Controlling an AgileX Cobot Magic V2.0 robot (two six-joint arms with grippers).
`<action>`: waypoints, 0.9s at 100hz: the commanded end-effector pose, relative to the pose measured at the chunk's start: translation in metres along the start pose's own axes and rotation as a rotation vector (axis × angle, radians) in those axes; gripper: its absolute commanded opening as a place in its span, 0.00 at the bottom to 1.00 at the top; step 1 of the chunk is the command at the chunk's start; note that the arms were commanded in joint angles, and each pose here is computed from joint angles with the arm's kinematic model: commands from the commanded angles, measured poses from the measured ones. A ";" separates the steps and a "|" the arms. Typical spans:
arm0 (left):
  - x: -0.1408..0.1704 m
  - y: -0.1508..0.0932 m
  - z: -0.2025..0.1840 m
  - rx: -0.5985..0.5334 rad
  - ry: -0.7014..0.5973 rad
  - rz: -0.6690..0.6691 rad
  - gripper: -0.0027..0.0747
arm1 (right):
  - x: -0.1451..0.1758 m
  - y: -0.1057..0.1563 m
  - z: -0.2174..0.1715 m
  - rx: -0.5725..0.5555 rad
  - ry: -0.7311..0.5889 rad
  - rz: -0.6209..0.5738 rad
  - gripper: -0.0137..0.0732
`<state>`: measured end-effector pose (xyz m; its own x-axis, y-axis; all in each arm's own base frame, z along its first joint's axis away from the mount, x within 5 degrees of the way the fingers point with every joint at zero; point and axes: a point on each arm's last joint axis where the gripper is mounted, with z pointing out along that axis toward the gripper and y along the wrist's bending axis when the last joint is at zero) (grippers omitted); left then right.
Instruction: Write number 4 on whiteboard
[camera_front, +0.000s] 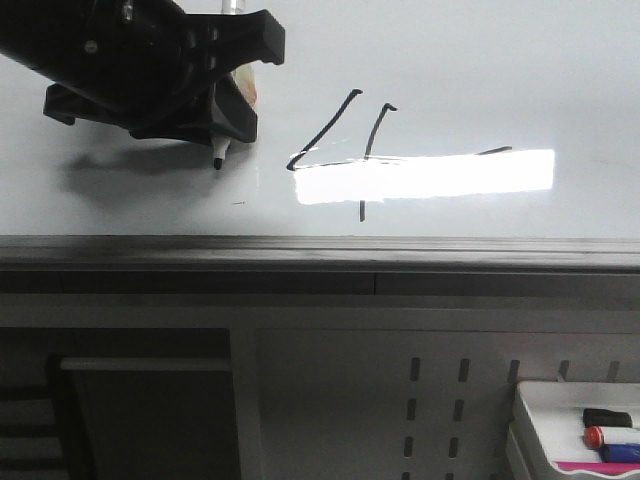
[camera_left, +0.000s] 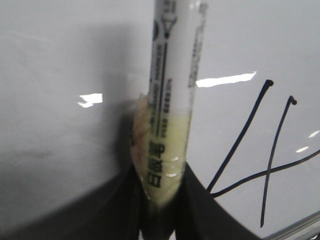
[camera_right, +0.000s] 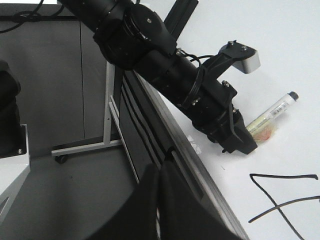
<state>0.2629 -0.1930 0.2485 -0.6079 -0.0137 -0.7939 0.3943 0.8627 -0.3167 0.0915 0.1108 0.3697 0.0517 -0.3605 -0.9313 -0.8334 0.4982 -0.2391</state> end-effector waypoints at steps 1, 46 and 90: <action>-0.007 0.005 0.003 -0.060 -0.041 -0.020 0.01 | -0.015 -0.006 -0.006 0.049 -0.083 0.010 0.08; -0.003 0.013 0.011 -0.126 -0.040 -0.019 0.01 | -0.015 -0.006 -0.006 0.047 -0.083 0.011 0.08; -0.004 0.014 0.011 -0.140 -0.047 -0.022 0.15 | -0.015 -0.005 -0.006 0.039 -0.090 0.035 0.08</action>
<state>0.2661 -0.1956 0.2442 -0.6124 -0.0135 -0.7905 0.3811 0.8710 -0.3101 0.0908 0.1113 0.3695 0.0367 -0.3514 -0.9355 -0.8397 0.4966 -0.2195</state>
